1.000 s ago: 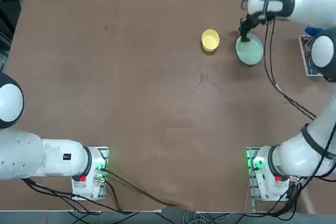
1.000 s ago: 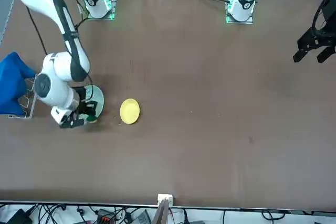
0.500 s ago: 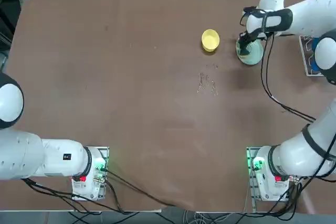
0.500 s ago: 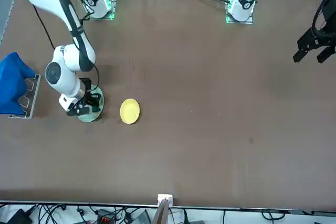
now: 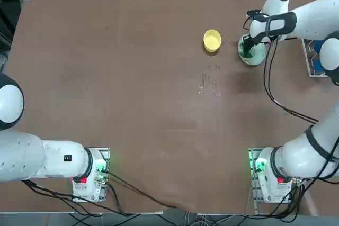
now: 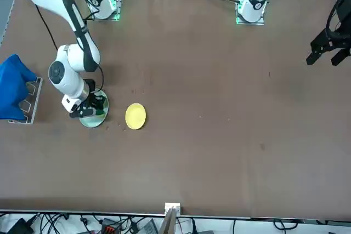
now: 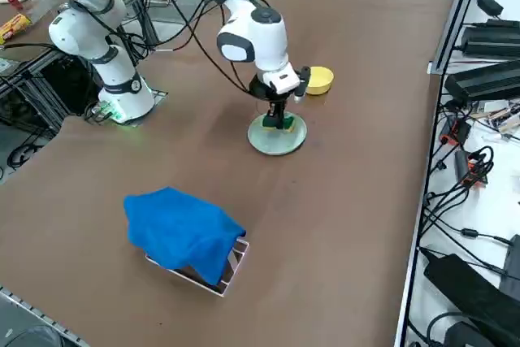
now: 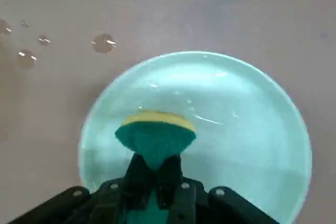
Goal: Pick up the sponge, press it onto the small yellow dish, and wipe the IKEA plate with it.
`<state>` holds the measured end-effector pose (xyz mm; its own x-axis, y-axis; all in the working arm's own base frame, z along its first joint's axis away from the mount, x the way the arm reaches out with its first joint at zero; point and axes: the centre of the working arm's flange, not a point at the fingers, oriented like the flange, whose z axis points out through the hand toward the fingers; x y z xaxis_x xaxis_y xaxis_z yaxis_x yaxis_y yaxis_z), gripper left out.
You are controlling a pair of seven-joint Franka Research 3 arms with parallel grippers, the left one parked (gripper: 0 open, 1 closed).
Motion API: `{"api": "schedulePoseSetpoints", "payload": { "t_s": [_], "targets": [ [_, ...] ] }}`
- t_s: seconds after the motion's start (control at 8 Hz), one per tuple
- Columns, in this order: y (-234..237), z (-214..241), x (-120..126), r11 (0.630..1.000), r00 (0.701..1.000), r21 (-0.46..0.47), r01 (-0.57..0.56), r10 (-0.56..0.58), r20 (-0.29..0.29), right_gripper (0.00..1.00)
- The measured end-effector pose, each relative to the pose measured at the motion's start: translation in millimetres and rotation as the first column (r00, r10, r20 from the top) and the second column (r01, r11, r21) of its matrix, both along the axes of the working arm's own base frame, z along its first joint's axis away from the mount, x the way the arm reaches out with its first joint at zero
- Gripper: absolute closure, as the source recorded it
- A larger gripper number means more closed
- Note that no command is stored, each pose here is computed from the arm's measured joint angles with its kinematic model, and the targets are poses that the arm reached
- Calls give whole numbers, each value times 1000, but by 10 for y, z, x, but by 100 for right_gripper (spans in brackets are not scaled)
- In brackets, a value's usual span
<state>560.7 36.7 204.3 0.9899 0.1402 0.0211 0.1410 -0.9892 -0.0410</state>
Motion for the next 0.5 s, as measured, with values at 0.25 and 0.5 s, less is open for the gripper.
{"api": "schedulePoseSetpoints", "payload": {
  "t_s": [0.25, 0.5],
  "targets": [
    [-429, -14, -7, 999, 999, -2, -44, 44, 1, 91],
    [-664, -42, 6, 998, 998, -2, -62, 62, 2, 91]
  ]
}}
